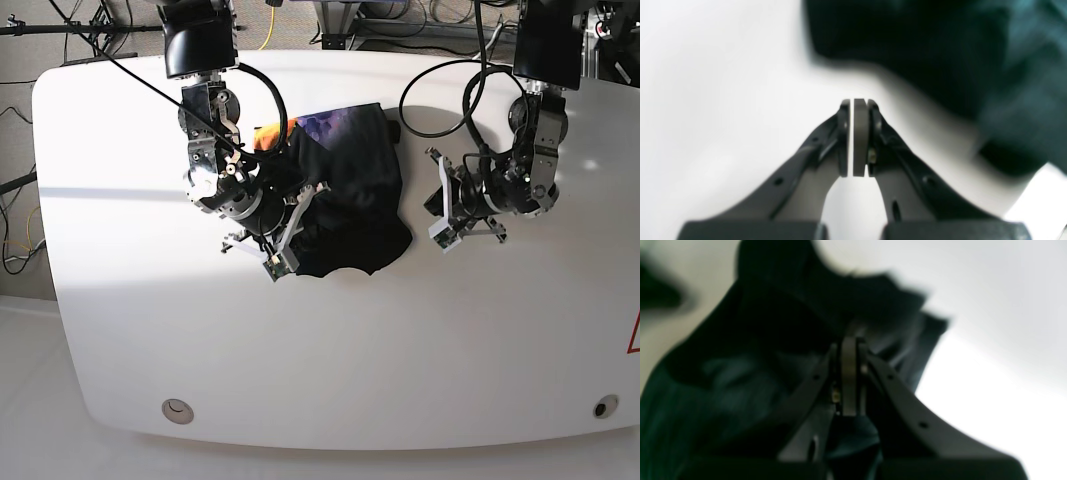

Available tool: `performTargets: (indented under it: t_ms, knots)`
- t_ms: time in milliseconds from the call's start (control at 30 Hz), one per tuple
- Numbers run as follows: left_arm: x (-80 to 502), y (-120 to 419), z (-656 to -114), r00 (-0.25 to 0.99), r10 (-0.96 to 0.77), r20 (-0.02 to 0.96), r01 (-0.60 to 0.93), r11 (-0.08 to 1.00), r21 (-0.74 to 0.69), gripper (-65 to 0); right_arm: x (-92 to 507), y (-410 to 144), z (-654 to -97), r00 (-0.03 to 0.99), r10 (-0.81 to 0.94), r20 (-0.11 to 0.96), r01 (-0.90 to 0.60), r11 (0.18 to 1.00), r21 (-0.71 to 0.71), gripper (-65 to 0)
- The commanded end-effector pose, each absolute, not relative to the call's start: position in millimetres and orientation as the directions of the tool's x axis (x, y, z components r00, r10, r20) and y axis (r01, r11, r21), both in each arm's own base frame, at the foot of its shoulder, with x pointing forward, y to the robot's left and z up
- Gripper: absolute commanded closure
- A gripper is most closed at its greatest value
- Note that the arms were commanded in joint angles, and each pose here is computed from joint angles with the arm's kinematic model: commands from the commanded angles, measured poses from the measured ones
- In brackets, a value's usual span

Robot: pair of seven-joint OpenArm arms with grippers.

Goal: Fold the T-shirt properly
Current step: 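Hold the shirt with the right gripper and regrasp its edge with the left gripper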

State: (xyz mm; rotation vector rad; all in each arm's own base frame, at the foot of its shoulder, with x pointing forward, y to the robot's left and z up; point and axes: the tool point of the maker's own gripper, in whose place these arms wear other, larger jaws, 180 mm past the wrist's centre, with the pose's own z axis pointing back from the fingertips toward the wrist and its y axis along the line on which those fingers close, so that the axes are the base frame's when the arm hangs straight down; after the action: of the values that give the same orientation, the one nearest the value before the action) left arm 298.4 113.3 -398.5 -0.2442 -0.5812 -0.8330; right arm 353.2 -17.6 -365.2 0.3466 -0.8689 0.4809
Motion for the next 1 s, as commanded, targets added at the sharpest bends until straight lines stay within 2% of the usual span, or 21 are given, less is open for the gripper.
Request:
performTargets:
  t_ms: [0,467,967]
  knots:
    - [279.7,113.0,-396.1,0.512,-0.636,0.577,0.772,0.636,0.016,0.0,371.5,-15.6,-350.6,0.51,0.241,0.826,-0.54,0.837,0.09,-0.4]
    - [238.7,88.1,-428.4,0.568,-0.612,0.551,0.773,0.626,-0.101,0.0,388.4,-27.6,-379.1,0.555,0.244,0.795,-0.523,0.845,0.106,-0.2]
    - [244.7,73.5,-439.8,0.574,-0.596,0.562,0.772,0.623,-0.128,0.0,412.3,-50.2,-381.4,0.533,0.241,0.811,-0.506,0.859,0.077,-0.1]
